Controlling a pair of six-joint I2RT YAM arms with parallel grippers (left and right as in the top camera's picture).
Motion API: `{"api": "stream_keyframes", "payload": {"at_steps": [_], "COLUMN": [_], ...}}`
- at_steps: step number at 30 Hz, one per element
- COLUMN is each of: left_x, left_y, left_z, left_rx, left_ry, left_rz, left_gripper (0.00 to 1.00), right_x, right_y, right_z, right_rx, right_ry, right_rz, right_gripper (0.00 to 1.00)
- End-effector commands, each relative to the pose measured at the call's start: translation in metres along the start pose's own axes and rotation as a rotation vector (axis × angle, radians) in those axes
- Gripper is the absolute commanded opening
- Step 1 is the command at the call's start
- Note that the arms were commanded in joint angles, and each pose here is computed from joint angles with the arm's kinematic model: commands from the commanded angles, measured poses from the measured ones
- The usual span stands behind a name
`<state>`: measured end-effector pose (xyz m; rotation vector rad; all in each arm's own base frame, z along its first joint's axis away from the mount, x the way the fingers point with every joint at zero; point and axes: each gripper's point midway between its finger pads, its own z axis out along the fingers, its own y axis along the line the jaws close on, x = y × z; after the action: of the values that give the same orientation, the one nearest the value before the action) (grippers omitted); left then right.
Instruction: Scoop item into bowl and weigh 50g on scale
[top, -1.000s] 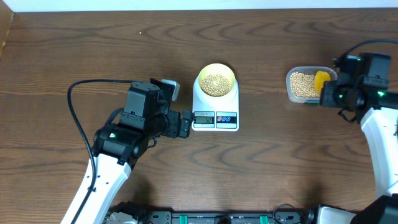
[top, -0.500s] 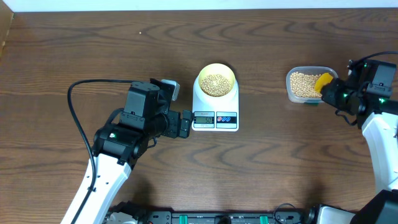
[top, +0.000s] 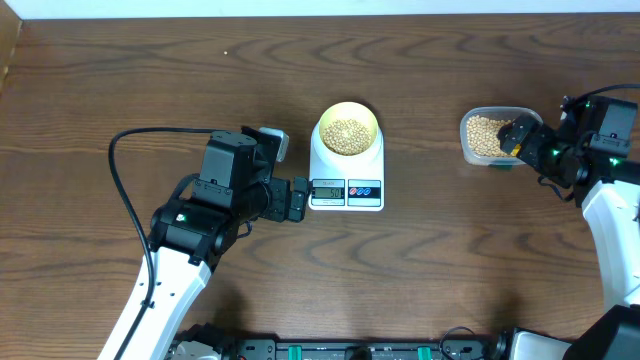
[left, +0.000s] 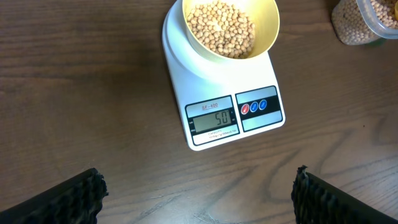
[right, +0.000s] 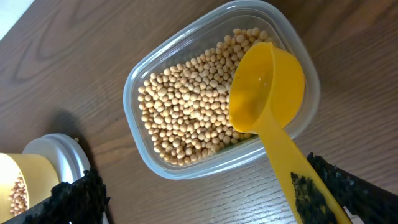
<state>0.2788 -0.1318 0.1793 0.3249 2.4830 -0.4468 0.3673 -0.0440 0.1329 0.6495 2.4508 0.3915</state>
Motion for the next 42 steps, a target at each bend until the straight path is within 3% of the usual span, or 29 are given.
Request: {"api": "stream_keyframes", "payload": {"at_steps": [1, 9, 15, 24, 29, 36, 42], "left_x": [0.000, 0.000, 0.000, 0.000, 0.000, 0.000, 0.000], "left_y": [0.001, 0.001, 0.001, 0.001, 0.001, 0.001, 0.001], "left_z": [-0.001, -0.001, -0.001, -0.001, -0.001, -0.001, -0.001], "left_rx": [-0.006, -0.006, -0.006, -0.006, -0.006, -0.006, -0.006], "left_ry": [-0.002, -0.002, -0.002, -0.002, -0.002, -0.003, -0.002], "left_rz": [0.017, 0.017, 0.017, 0.017, 0.017, 0.017, 0.017], "left_gripper": [0.98, 0.98, 0.98, 0.98, 0.98, 0.98, 0.98], "right_x": [0.001, 0.009, 0.013, 0.008, -0.021, -0.055, -0.061], "right_y": [-0.007, -0.061, -0.077, -0.074, -0.056, -0.007, -0.003], "right_z": [-0.001, -0.014, -0.021, -0.022, -0.037, -0.080, -0.128], "right_rx": [0.033, 0.342, 0.436, 0.425, 0.375, 0.187, 0.187], "right_ry": [-0.006, -0.005, 0.002, -0.014, -0.090, -0.212, -0.325], "right_rz": [0.009, 0.022, 0.018, 0.016, 0.002, -0.236, -0.331], "right_gripper": [0.99, 0.99, 0.99, 0.99, 0.99, 0.99, 0.97]}}
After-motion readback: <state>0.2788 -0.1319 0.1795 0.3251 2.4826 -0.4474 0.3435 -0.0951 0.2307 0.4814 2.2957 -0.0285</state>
